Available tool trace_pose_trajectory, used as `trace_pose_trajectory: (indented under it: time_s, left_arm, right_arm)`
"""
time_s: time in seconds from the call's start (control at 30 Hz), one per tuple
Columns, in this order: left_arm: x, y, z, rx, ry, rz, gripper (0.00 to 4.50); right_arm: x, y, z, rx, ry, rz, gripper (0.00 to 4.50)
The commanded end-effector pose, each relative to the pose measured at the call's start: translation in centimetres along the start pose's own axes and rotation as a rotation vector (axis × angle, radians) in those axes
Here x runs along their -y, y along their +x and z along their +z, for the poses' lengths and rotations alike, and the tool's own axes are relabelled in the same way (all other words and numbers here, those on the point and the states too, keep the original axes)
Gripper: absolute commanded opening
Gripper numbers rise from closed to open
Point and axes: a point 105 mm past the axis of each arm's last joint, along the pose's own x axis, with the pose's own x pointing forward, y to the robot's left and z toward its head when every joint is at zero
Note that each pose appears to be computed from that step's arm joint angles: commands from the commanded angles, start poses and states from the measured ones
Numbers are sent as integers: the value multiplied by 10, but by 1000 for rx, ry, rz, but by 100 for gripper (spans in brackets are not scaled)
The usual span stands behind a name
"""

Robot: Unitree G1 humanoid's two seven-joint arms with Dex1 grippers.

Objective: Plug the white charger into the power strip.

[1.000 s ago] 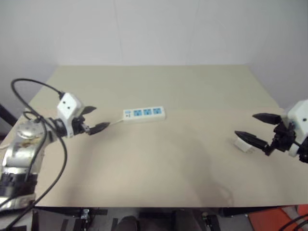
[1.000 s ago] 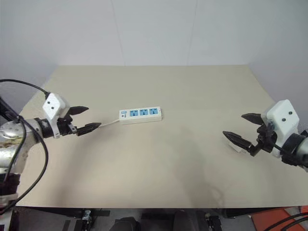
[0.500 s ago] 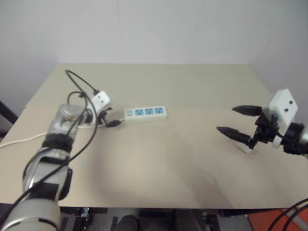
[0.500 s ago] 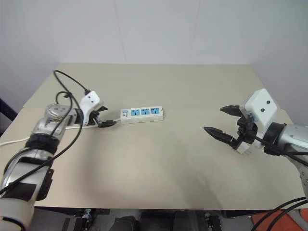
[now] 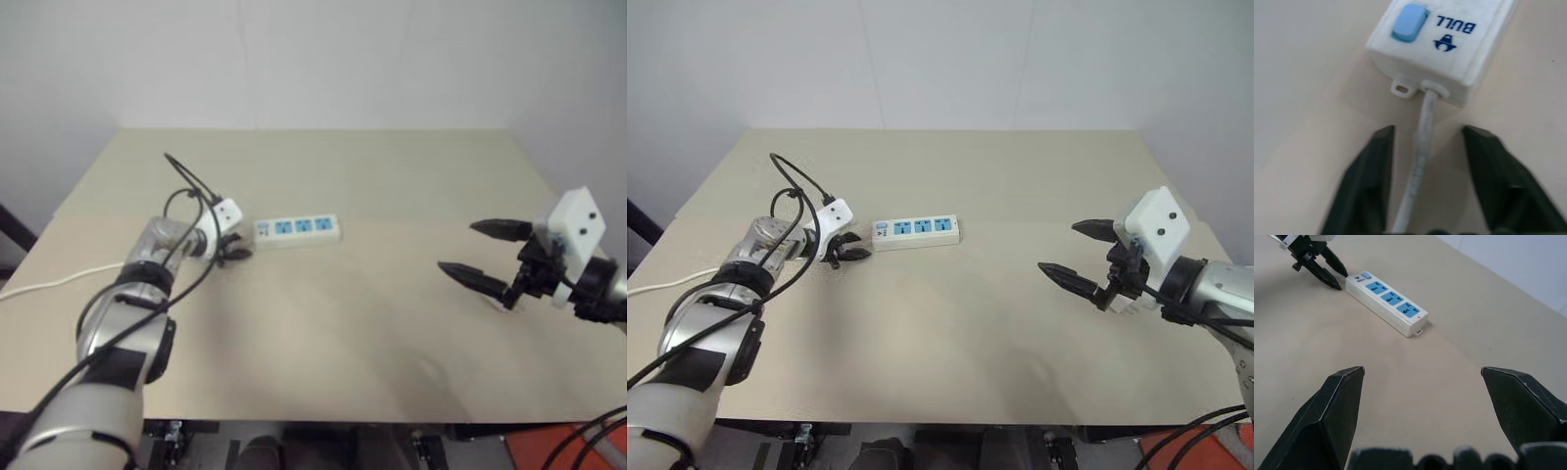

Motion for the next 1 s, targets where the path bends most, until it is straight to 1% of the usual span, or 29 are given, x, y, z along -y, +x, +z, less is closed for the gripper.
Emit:
trace_pose_trajectory:
  time_s: [0.03,0.1,0.13,0.3,0.5,0.6,0.73,0.83,1.0]
  left_arm:
    - [6,2,-13,-28,-28,-23,91]
    - [6,1,-13,-22,-33,-28,25]
    - [6,0,-14,-19,-37,-34,2]
    - [7,-7,-13,11,-33,-68,2]
    - [21,-22,3,117,63,-208,2]
    - [38,-30,9,162,101,-281,2]
    - [74,-43,13,211,158,-392,2]
    - [100,-51,13,220,196,-471,2]
    - [121,-55,15,244,209,-538,2]
  right_arm:
    - [3,-8,10,26,-26,-39,450]
    - [3,-9,9,22,-24,-43,450]
    - [3,-10,8,22,-22,-45,450]
    - [3,-10,6,17,-21,-49,450]
    - [5,-8,4,8,-19,-49,450]
    - [6,-6,3,5,-19,-44,450]
    - [7,-3,4,11,-22,-30,450]
    - [7,-1,6,15,-24,-18,450]
    - [8,1,7,18,-27,-14,450]
